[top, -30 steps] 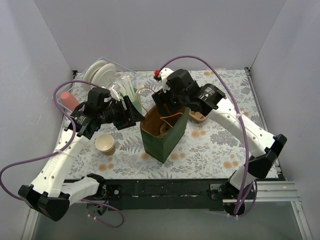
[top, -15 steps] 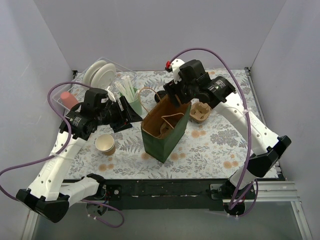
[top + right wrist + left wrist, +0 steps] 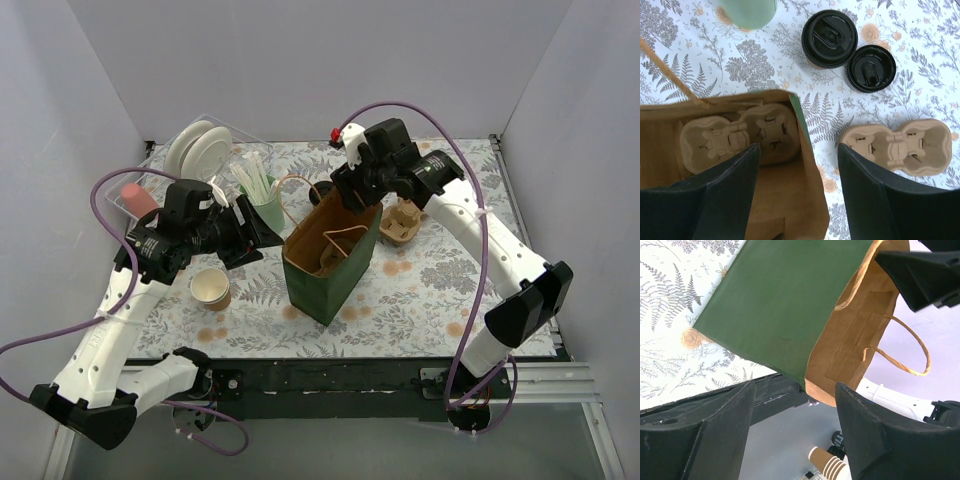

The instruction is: Pack the takeout coffee

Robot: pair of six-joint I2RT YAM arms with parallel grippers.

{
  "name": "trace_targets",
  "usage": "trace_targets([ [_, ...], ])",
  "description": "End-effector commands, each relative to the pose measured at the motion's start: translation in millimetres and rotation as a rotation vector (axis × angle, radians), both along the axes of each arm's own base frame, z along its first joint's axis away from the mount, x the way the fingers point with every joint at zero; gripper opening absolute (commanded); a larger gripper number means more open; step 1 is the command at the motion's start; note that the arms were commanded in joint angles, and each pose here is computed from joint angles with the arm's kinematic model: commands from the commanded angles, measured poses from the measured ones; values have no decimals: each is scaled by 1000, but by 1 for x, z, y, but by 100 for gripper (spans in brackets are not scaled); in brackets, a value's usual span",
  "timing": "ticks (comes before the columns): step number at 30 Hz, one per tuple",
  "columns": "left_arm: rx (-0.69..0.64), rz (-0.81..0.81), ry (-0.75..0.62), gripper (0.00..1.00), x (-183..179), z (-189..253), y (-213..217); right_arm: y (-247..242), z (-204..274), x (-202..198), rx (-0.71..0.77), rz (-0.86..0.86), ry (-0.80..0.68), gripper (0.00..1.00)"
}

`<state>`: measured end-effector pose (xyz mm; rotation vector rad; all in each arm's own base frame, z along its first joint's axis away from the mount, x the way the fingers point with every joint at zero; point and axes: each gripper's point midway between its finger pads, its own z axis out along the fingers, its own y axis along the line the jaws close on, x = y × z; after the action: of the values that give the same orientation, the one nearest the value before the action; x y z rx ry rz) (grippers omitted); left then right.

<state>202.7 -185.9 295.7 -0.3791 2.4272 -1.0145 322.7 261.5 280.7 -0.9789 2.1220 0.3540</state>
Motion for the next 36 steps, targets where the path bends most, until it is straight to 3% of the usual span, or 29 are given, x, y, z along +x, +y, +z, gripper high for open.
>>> trace_targets([
  [1,-14,5,-23,64,-6,14,3,20,12,17,58,50,-81,69],
  [8,-13,9,-22,64,-11,14,6,34,14,34,67,58,-103,59],
  [10,-8,14,-21,64,-11,14,7,36,17,37,75,53,-107,50],
  [15,11,33,-43,64,-11,19,13,40,23,33,121,39,-80,5],
  [16,17,34,-43,64,-10,19,13,41,22,30,128,37,-65,3],
  [27,129,74,-77,64,2,46,28,-10,9,-31,231,-358,191,1],
  [36,69,44,-10,62,-14,44,21,-19,5,-66,400,-519,199,1],
])
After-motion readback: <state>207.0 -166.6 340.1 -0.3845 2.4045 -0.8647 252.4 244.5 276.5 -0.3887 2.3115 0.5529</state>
